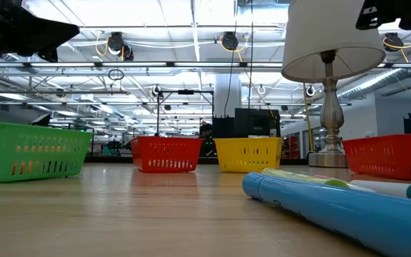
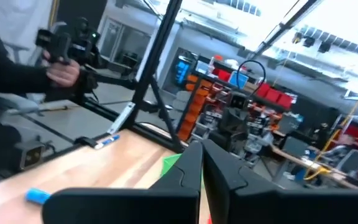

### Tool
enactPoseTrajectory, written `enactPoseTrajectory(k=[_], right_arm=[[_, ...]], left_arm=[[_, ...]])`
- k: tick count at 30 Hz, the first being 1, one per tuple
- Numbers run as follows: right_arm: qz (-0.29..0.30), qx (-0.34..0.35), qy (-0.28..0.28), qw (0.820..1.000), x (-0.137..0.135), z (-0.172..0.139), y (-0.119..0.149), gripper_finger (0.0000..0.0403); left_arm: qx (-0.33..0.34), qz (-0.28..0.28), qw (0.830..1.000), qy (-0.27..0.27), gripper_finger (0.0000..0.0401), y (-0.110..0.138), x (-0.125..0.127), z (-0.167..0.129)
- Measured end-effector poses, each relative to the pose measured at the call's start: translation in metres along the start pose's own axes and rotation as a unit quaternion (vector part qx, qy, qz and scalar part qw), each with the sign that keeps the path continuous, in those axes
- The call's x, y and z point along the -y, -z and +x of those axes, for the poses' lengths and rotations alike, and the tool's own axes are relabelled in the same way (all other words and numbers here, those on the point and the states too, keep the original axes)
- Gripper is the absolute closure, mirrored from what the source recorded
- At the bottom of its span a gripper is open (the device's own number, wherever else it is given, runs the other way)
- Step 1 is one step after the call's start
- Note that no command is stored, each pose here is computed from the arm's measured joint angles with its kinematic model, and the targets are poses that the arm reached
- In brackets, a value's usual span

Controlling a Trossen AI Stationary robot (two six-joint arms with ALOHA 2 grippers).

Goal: Pick & Place Markers
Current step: Put the blue highlighter into the green bin

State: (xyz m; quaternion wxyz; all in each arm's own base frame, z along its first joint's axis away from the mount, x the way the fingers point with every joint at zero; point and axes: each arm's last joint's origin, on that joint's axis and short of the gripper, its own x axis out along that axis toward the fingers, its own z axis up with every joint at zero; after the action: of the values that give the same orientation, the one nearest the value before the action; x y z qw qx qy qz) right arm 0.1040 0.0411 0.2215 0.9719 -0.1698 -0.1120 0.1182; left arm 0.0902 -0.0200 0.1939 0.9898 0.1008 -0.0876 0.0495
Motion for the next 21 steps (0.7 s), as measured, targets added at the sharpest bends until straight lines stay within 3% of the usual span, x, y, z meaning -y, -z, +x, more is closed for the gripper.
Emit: enactPoseTrajectory(k=[5, 8, 17, 21], right_arm=[[-0.023, 0.002, 0.016, 1.000, 0.002, 0.000, -0.004, 0.0403], [-0.042, -0.005, 0.038, 0.998, 0.004, 0.000, -0.005, 0.0403], [-0.032, -0.012, 0.052, 0.998, 0.000, 0.000, 0.008, 0.0403], [-0.026, -0.005, 0.053, 0.998, 0.000, -0.001, 0.007, 0.0403]], left_arm=[[0.029, -0.101, 0.994, -0.011, 0.0380, -0.006, -0.002, 0.000], [0.026, -0.099, 0.994, 0.043, 0.0380, -0.005, 0.002, 0.000], [-0.077, -0.170, 0.978, 0.089, 0.0380, 0.011, 0.020, 0.013], [-0.129, -0.169, 0.967, 0.142, 0.0380, 0.014, 0.034, 0.018]])
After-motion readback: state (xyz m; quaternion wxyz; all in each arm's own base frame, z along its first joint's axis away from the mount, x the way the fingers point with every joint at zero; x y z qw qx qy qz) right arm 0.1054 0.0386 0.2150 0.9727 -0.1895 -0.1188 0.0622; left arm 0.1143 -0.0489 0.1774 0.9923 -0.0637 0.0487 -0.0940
